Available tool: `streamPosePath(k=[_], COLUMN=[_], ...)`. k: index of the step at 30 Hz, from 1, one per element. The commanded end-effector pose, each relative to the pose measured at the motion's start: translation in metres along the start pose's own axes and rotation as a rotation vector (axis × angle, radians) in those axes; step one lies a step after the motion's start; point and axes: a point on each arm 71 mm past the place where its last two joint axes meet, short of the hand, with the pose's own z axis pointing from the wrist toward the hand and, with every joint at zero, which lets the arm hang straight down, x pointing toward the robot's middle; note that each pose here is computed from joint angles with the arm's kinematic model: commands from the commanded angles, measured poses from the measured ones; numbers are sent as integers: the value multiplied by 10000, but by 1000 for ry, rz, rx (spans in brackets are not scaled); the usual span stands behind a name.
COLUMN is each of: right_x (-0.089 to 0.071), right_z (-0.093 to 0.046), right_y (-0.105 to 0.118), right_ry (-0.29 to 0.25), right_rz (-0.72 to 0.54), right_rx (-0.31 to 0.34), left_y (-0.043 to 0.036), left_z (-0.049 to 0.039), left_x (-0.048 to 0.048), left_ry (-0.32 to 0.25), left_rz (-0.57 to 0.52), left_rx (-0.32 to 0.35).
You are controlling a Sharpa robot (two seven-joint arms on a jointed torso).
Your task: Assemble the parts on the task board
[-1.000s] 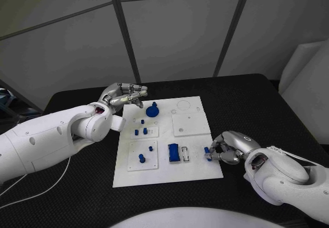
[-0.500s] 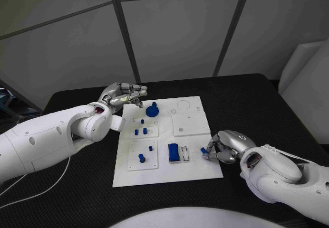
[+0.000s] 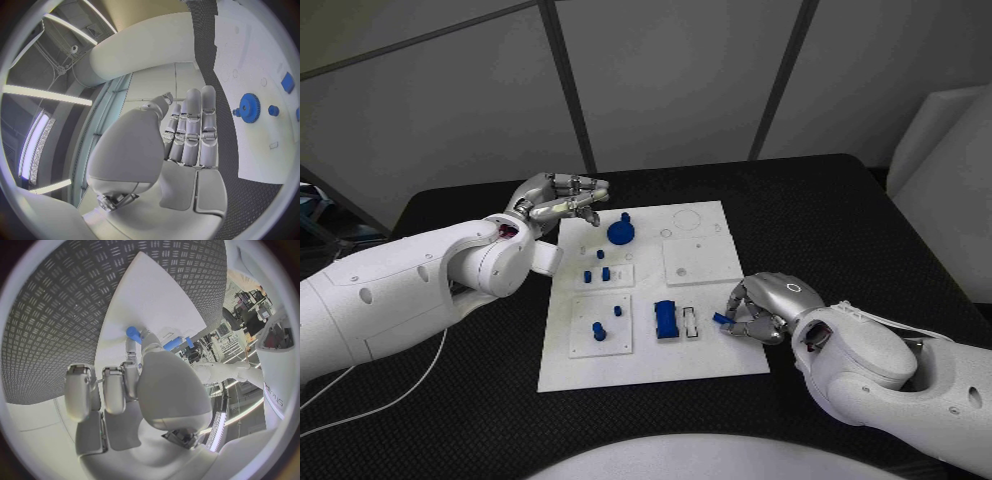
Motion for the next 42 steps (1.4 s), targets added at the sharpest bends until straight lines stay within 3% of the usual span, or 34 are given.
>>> streamPosePath(k=[1,11,23,30,37,42], right_x=[111,56,-25,40,73,131], right_z=[-25,-114,-105,-42,2,55], right_y=[-137,-168,-15,91,147,189], right_ry=[56,29,-51,17,42,107], right_rz=[-70,193,438,479,490,465], right_rx=[105,167,143,139,134,138], left_y=[-12,-8,-10,-11,-11,-12], left_z=[-1,1,1,3,3,7], left_x=[14,12,18,26,26,38], left_ry=[14,12,13,14,14,18], left_rz=[-7,-7,-7,-7,-7,-9], left_rx=[7,7,7,8,8,8])
